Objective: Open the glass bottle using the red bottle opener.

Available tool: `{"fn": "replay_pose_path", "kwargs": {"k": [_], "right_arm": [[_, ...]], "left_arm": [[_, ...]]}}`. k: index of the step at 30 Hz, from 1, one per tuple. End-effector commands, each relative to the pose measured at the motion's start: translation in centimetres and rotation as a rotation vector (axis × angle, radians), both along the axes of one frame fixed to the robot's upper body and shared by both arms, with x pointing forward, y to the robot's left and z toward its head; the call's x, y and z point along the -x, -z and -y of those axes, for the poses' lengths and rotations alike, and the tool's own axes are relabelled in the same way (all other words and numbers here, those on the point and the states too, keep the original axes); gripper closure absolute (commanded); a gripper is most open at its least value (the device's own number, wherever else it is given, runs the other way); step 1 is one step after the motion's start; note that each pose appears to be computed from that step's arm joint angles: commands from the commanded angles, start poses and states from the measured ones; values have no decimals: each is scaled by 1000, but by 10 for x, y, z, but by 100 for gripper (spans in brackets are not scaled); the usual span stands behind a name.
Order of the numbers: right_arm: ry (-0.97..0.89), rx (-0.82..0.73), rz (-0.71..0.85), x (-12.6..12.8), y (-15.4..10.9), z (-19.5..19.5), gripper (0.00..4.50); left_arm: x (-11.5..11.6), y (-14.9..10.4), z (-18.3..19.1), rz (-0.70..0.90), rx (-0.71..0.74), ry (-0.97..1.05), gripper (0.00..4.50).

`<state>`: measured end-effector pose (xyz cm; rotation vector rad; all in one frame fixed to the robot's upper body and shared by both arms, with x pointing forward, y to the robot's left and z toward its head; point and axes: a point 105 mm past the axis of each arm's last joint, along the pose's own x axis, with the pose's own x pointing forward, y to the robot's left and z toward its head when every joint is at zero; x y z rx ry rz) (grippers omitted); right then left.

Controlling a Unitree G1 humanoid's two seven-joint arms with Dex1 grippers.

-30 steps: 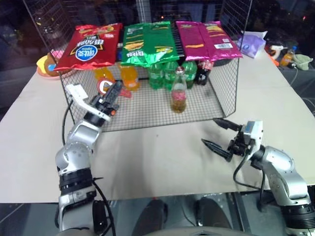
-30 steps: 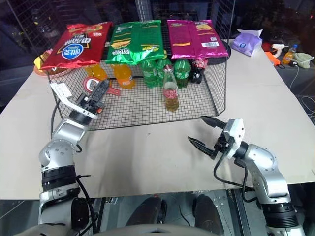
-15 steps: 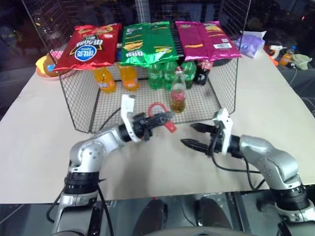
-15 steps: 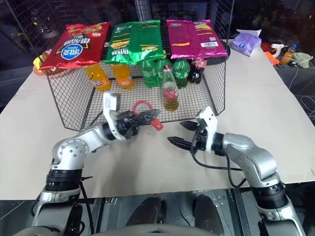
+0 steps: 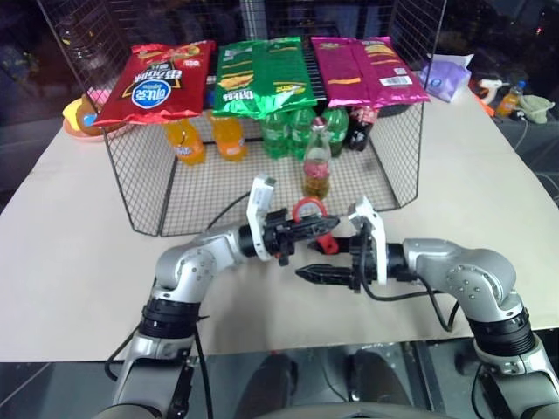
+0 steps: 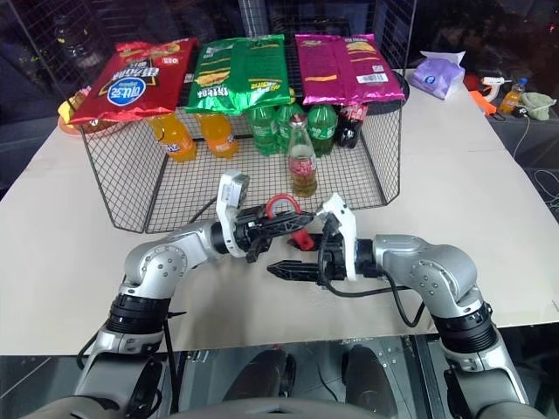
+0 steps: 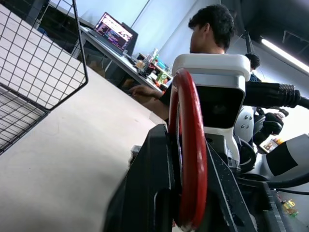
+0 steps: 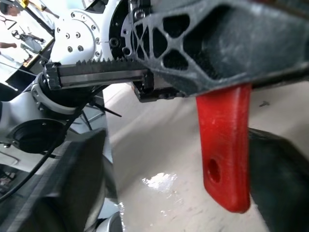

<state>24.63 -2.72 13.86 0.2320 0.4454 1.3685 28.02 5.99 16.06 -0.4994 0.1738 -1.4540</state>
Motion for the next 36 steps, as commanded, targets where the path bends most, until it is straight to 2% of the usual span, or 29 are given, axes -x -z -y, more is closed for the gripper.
{"fn": "replay_pose_path", "kwargs": {"k": [1, 2, 4, 6, 19, 28, 29, 32, 36], "right_arm": [[-40, -25, 42, 6, -16, 0, 221], [-41, -19, 41, 5, -15, 1, 256], [-36, -4, 41, 3, -14, 5, 369], [-27, 5, 43, 0, -14, 8, 442], [0, 30, 49, -7, -10, 12, 442], [10, 25, 65, -10, -13, 10, 442], [14, 25, 67, -11, -13, 9, 450], [26, 22, 72, -12, -13, 10, 450], [49, 15, 81, -15, -14, 11, 450]], "left_arm": [[2, -2, 1, 19, 8, 11, 450], [2, -1, 0, 18, 5, 10, 450], [3, 1, -1, 17, 1, 13, 450], [5, 2, -2, 12, -2, 21, 450], [12, 12, -1, -6, -37, 62, 450], [1, 13, 0, 75, -52, -17, 450], [1, 13, 0, 78, -53, -16, 373], [0, 14, -1, 83, -56, -24, 259], [-5, 16, -2, 73, -58, -52, 66]]}}
